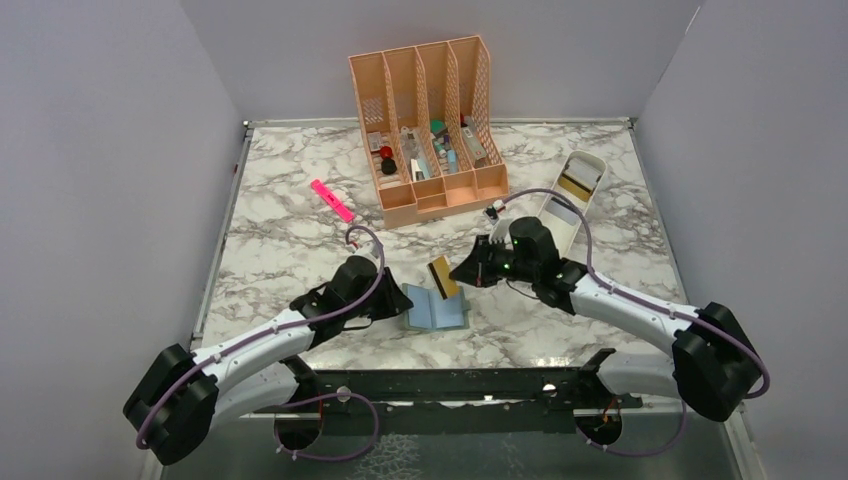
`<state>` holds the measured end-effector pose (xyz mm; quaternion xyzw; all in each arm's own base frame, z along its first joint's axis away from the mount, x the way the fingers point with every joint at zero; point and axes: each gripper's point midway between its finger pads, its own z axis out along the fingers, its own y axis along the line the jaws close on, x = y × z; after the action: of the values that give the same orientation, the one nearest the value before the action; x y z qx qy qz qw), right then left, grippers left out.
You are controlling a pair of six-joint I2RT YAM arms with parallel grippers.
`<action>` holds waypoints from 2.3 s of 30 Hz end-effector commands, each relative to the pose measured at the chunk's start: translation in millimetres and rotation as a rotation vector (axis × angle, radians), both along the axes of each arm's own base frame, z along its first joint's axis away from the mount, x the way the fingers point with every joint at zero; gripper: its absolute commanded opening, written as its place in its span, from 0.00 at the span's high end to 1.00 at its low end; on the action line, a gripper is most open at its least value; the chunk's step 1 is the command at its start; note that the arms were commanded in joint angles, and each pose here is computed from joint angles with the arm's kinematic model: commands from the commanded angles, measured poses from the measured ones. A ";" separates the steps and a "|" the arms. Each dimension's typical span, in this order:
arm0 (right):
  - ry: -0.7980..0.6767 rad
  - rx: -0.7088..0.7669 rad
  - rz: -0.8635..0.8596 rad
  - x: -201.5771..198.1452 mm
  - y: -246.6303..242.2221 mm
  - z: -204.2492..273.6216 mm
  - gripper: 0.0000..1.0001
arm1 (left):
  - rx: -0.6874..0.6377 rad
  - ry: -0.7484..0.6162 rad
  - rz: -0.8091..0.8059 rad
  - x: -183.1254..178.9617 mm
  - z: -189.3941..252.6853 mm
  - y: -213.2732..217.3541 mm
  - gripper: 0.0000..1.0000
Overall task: Put the credit cards into the card holder
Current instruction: Insert the credit card into the card holder.
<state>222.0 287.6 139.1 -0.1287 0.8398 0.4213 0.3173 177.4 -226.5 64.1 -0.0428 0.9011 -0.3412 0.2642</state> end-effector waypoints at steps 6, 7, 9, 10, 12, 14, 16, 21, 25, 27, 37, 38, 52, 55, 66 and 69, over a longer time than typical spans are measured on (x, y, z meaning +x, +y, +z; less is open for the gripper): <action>0.087 0.124 -0.033 -0.5 14.1 -23.6 0.99 | 0.055 0.000 0.016 -2.0 -13.1 13.0 0.84; 0.093 0.125 -0.037 -0.2 14.3 -27.0 0.99 | 0.066 0.002 0.017 -2.3 -15.6 14.6 0.85; 0.111 0.128 -0.058 0.2 13.0 -35.3 0.99 | 0.085 0.010 0.021 -3.1 -20.6 17.6 0.89; 0.118 0.131 -0.070 0.5 12.2 -39.3 0.99 | 0.091 0.013 0.023 -3.6 -23.3 18.7 0.91; 0.124 0.140 -0.088 1.4 11.1 -45.0 0.99 | 0.095 0.016 0.026 -4.3 -27.6 20.3 0.98; 0.127 0.152 -0.096 0.9 10.6 -50.7 0.99 | 0.105 0.024 0.029 -5.8 -33.0 22.5 1.00; 0.137 0.163 -0.101 0.5 11.0 -55.9 0.99 | 0.116 0.033 0.034 -7.0 -37.6 24.7 1.00; 0.165 0.170 -0.093 -1.6 13.6 -66.6 0.99 | 0.130 0.042 0.036 -8.9 -43.9 27.7 1.00; 0.192 0.195 -0.096 -5.1 14.6 -71.7 0.99 | 0.122 0.041 0.037 -9.6 -44.0 27.3 1.00; 0.196 0.200 -0.094 -7.0 15.3 -73.3 0.99 | 0.114 0.042 0.039 -9.8 -43.2 26.6 1.00; 0.178 0.118 -0.177 -15.4 14.0 -80.1 0.99 | -0.045 0.058 0.057 -14.2 -28.6 11.0 1.00; 0.178 0.109 -0.187 -15.4 13.0 -82.4 0.99 | -0.055 0.061 0.059 -14.6 -28.1 10.0 1.00; 0.164 0.068 -0.239 -25.5 10.6 -96.5 0.99 | -0.050 0.067 0.069 -15.8 -31.3 12.6 1.00; 0.156 0.059 -0.254 -27.4 10.4 -97.7 0.99 | -0.049 0.065 0.071 -15.6 -31.5 13.0 1.00; 0.137 0.050 -0.332 -30.0 0.1 -99.7 0.99 | -0.047 0.060 0.073 -15.6 -30.5 14.2 1.00; 0.122 0.051 -0.346 -29.4 -0.1 -97.2 0.99 | -0.053 0.054 0.072 -15.5 -28.6 13.8 1.00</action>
<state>185.8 295.2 41.1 0.0298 0.8572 0.4100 0.3102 163.5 -212.2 33.1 -0.0922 0.9007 -0.3443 0.2485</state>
